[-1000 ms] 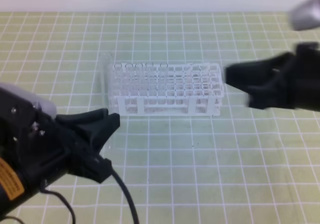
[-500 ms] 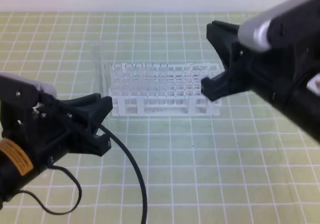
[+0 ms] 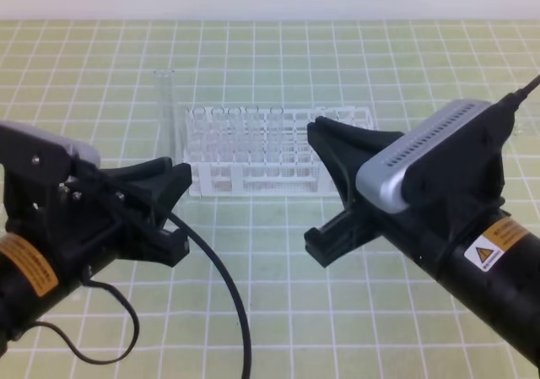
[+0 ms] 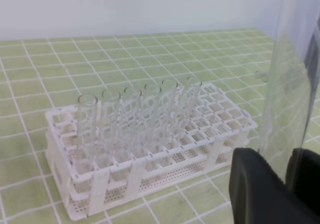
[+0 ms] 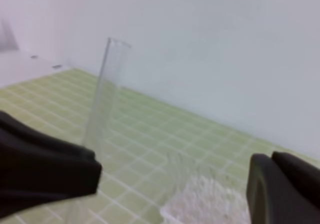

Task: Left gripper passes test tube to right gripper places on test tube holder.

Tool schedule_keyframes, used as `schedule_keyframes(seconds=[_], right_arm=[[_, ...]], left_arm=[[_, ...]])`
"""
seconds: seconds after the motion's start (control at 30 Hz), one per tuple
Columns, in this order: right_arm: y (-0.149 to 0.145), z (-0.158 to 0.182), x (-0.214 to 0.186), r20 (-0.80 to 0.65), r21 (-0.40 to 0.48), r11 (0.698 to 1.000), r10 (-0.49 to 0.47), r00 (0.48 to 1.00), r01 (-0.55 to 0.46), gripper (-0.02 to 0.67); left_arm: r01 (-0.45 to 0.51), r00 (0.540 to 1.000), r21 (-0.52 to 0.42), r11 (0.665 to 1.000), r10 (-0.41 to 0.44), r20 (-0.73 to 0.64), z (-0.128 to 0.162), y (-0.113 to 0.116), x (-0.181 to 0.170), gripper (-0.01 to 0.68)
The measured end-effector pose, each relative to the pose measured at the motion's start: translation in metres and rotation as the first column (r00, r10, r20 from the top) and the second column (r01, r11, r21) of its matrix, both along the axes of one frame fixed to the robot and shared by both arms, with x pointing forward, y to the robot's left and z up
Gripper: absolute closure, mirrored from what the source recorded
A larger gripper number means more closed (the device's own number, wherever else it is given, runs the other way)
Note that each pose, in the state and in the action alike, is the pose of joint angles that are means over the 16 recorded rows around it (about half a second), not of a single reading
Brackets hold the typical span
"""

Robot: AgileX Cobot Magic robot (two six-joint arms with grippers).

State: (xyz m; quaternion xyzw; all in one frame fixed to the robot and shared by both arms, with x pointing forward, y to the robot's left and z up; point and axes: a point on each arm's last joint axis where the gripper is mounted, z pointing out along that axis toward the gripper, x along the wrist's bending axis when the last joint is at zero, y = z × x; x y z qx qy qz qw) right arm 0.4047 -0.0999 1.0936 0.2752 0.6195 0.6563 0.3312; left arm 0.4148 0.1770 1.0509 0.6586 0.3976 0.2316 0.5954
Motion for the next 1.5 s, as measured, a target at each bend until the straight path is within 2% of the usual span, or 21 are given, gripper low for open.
schedule_keyframes(seconds=[0.17, 0.3, 0.7, 0.87, 0.97, 1.5], right_arm=[[0.005, 0.002, -0.003, 0.021, 0.02, 0.998, 0.06, 0.998, -0.061, 0.658], [0.009, 0.008, -0.005, 0.046, 0.047, 0.993, 0.102, 0.994, -0.104, 0.621], [0.027, 0.023, 0.0, 0.032, 0.096, 0.979, 0.178, 0.983, -0.181, 0.345], [0.04, 0.025, 0.005, 0.015, 0.11, 0.972, 0.209, 0.978, -0.209, 0.267], [0.047, 0.025, 0.008, 0.003, 0.117, 0.967, 0.227, 0.974, -0.226, 0.25], [0.067, 0.028, 0.019, -0.035, 0.151, 0.955, 0.263, 0.964, -0.255, 0.242]], left_arm=[[0.008, 1.0, 0.003, 1.0, -0.008, 0.026, 0.002, 0.0, 0.0, 0.65], [0.015, 0.999, 0.009, 1.0, -0.015, 0.042, 0.002, -0.001, 0.0, 0.656], [0.027, 0.997, 0.028, 0.999, -0.029, 0.067, 0.003, -0.002, -0.001, 0.644], [0.03, 0.996, 0.034, 0.999, -0.032, 0.079, 0.004, -0.002, -0.001, 0.644], [0.033, 0.995, 0.037, 0.999, -0.036, 0.094, 0.005, -0.002, -0.001, 0.662], [0.056, 0.986, 0.033, 0.998, -0.061, 0.154, 0.004, -0.007, 0.003, 0.619]])
